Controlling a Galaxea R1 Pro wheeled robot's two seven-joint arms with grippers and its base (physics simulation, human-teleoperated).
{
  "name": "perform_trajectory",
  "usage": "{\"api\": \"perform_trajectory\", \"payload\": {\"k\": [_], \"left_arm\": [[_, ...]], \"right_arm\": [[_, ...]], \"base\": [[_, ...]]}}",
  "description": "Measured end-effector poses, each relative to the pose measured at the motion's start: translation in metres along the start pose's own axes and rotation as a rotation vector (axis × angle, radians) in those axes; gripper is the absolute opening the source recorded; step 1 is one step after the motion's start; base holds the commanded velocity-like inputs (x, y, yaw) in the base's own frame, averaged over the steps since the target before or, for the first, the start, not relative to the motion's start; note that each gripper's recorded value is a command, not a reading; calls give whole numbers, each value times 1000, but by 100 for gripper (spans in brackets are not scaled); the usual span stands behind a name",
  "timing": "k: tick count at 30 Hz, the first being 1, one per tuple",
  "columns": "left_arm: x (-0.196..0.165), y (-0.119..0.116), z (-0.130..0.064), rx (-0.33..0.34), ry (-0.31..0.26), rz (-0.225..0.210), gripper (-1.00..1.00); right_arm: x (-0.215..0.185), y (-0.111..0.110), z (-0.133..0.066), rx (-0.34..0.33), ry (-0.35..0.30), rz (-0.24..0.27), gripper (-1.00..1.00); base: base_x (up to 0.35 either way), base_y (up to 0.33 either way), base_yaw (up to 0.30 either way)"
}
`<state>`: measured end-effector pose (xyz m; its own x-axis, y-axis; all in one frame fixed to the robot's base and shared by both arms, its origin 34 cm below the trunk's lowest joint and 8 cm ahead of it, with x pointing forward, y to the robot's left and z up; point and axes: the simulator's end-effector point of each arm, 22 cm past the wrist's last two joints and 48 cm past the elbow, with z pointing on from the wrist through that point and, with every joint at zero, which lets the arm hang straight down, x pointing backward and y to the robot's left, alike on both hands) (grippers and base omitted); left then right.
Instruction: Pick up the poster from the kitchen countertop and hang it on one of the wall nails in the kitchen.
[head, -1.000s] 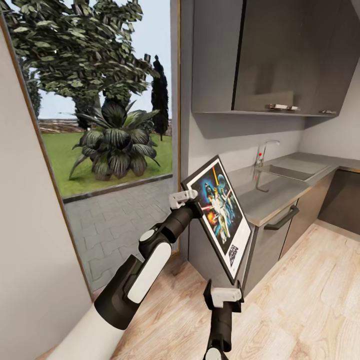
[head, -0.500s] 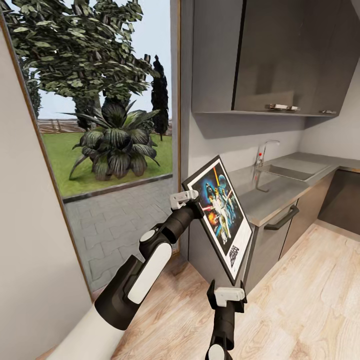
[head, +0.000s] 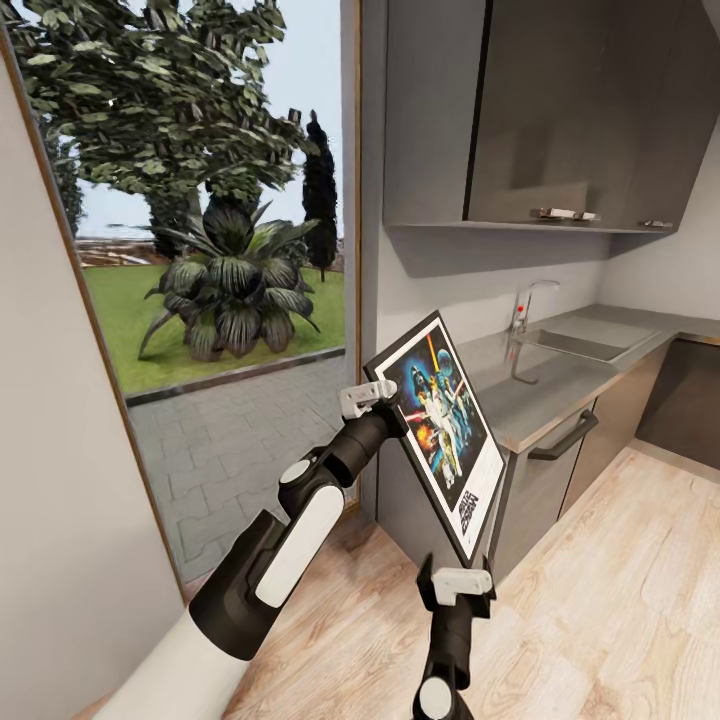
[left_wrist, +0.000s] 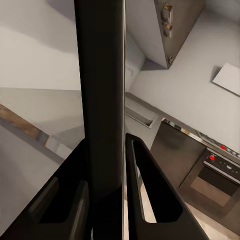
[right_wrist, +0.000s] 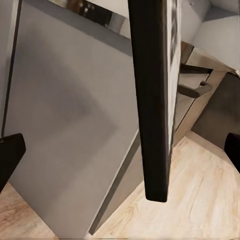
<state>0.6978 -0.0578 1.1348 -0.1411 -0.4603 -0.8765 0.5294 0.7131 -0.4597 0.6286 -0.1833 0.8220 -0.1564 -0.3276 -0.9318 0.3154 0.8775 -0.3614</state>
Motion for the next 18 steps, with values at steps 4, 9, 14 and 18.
{"api": "perform_trajectory", "payload": {"k": [4,9,14,18], "left_arm": [[0,0,0,-1,0,0,-100],[0,0,0,-1,0,-1,-100],[0,0,0,0,1,-1,-100],[0,0,0,-1,1,-1,-100]], "right_arm": [[7,-5,3,6,25,15,100],[10,-6,4,8,32,19,100],[11,-7,5,9,34,19,100],[10,-7,5,9,33,20,-100]], "base": [[0,0,0],[0,0,0],[0,0,0],[0,0,0]]}}
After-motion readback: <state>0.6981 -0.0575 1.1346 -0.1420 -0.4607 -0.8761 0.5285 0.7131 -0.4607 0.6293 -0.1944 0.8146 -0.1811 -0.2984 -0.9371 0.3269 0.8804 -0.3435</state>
